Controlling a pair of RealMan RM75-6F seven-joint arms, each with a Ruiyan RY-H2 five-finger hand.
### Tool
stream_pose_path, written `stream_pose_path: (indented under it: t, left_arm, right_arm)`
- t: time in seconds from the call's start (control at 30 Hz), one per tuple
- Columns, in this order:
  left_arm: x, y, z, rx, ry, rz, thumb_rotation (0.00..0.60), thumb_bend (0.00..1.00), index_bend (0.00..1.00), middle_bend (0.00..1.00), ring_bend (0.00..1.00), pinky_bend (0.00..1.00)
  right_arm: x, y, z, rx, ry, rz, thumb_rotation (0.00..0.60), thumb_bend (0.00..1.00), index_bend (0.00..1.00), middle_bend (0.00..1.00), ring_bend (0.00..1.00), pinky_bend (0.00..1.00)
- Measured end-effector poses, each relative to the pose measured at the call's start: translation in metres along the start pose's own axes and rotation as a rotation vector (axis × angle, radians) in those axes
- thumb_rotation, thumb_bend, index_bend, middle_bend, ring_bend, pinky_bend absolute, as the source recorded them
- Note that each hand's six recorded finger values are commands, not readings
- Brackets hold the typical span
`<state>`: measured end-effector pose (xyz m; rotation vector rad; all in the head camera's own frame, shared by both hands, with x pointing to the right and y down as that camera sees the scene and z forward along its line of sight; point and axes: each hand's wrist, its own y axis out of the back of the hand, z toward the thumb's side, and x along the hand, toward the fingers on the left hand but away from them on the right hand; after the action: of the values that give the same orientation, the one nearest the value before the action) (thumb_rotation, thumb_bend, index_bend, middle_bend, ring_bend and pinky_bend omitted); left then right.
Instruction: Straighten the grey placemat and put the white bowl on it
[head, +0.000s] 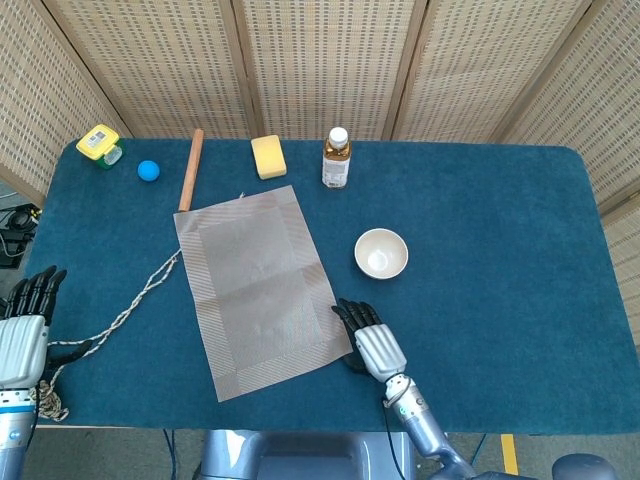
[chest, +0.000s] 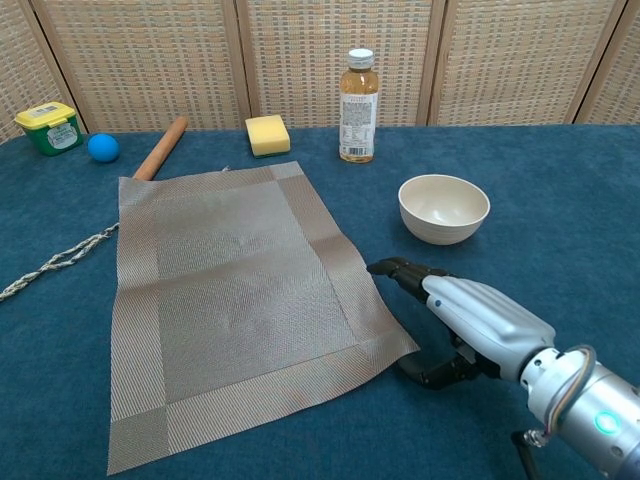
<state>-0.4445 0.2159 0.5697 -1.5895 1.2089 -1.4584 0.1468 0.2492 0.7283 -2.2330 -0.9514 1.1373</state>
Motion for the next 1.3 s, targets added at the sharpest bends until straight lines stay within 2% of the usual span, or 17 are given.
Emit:
stream_pose_path:
  t: [0.17,0.27,0.33,0.53,1.3]
  left_arm:
    - [0.001,-0.0001,-0.0012,-0.01,0.005,-0.003,0.6,0.0,0.0,0.0,0.0,0.0]
    - [0.0011,0.0009,-0.0016,-0.016,0.007,0.0,0.6,0.0,0.0,0.0,0.0,0.0]
    - [0.0011,0.0011,-0.0018,-0.017,0.008,-0.001,0.6,0.0,0.0,0.0,0.0,0.0]
    - [0.001,0.0005,-0.0015,-0.017,0.007,-0.004,0.6,0.0,0.0,0.0,0.0,0.0]
    - [0.0016,0.0005,-0.0016,-0.016,0.007,-0.005,0.6,0.0,0.0,0.0,0.0,0.0]
  right_arm:
    - [-0.0023,0.0015,0.0034,-0.04,0.019,-0.054,0.6,0.52,0.43,0.02,0.0,0.0]
    - [-0.0039,0.0012,0.0044,-0.057,0.028,-0.092,0.6,0.52,0.53,0.09,0.0,0.02]
    - [-0.0047,0.0017,0.0056,-0.068,0.034,-0.117,0.6,0.51,0.56,0.11,0.0,0.02]
    - [-0.0053,0.0001,0.0061,-0.078,0.042,-0.139,0.6,0.51,0.62,0.16,0.0,0.03]
    - [-0.0013,0.001,0.0087,-0.088,0.056,-0.128,0.6,0.53,0.69,0.19,0.0,0.03]
